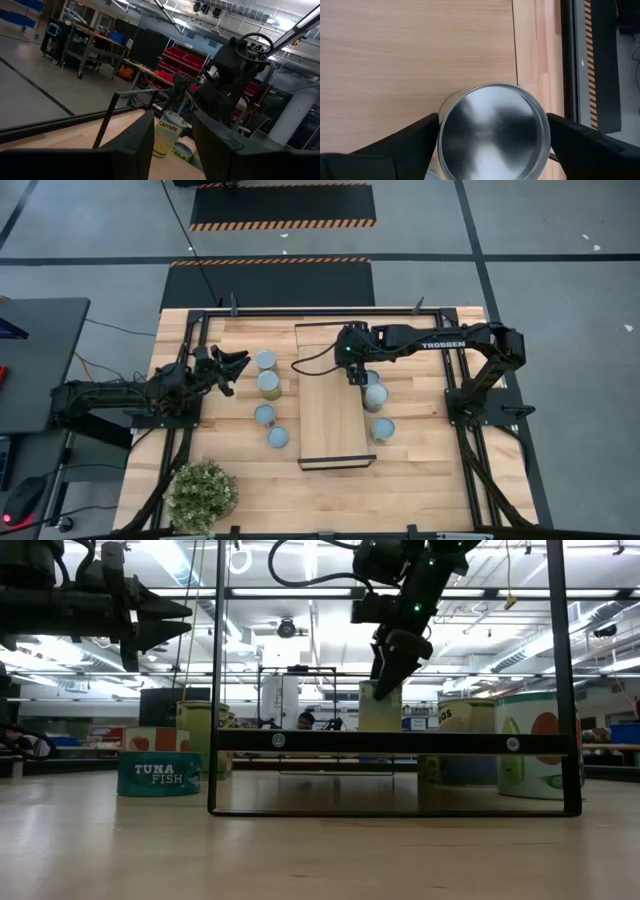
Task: Pick and place cans onto a shelf
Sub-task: Put the canned carrots on the shelf
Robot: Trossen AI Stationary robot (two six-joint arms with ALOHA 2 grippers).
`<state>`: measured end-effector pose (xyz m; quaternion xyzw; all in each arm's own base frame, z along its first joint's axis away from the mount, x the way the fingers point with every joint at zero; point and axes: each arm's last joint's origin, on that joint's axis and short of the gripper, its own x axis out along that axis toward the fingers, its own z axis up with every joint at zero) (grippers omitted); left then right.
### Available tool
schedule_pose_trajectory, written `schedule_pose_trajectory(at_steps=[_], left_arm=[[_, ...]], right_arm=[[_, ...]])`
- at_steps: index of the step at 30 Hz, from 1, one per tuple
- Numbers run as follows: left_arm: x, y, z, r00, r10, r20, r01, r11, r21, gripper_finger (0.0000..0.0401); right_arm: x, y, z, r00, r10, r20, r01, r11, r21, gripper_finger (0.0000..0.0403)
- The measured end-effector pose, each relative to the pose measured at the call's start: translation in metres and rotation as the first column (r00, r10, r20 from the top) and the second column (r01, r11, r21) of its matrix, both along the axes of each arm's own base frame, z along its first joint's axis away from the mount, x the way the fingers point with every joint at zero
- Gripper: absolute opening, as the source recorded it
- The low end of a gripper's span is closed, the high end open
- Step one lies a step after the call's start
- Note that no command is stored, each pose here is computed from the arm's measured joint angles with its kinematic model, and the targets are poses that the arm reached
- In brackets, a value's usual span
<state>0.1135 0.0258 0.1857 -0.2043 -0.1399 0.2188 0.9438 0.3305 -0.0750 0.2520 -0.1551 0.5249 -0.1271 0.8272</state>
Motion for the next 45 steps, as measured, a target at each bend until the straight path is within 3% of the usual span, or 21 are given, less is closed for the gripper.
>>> schedule_pose_trajectory(at_steps=[11,21,25,31,40,45], left_arm=[[0.0,0.0,0.0,1.0,0.0,0.001,0.0,1.0,-0.002,0.0139],[0.0,0.0,0.0,1.0,-0.004,0.005,0.004,1.0,-0.013,0.0139],[0.0,0.0,0.0,0.998,0.022,-0.054,-0.016,0.995,0.099,0.0139],[0.0,0.0,0.0,0.984,0.087,-0.158,-0.034,0.95,0.311,0.014],[0.0,0.0,0.001,0.991,0.066,-0.113,-0.036,0.967,0.251,0.0139],[-0.001,0.0,0.004,0.993,0.075,-0.093,-0.047,0.961,0.273,0.0139]], right_arm=[[0.001,-0.001,0.001,1.0,0.009,0.0,-0.009,1.0,-0.021,0.0393],[0.012,0.008,0.031,0.996,0.035,0.087,-0.03,0.998,-0.063,0.0399],[0.014,0.018,0.036,0.995,0.022,0.092,-0.012,0.994,-0.104,0.0395],[0.008,0.039,0.027,0.997,-0.066,0.044,0.07,0.992,-0.101,0.0392],[-0.012,0.086,0.012,0.996,-0.07,0.06,0.08,0.977,-0.197,0.0391],[-0.039,0.087,0.007,0.974,-0.116,0.193,0.154,0.969,-0.192,0.0391]])
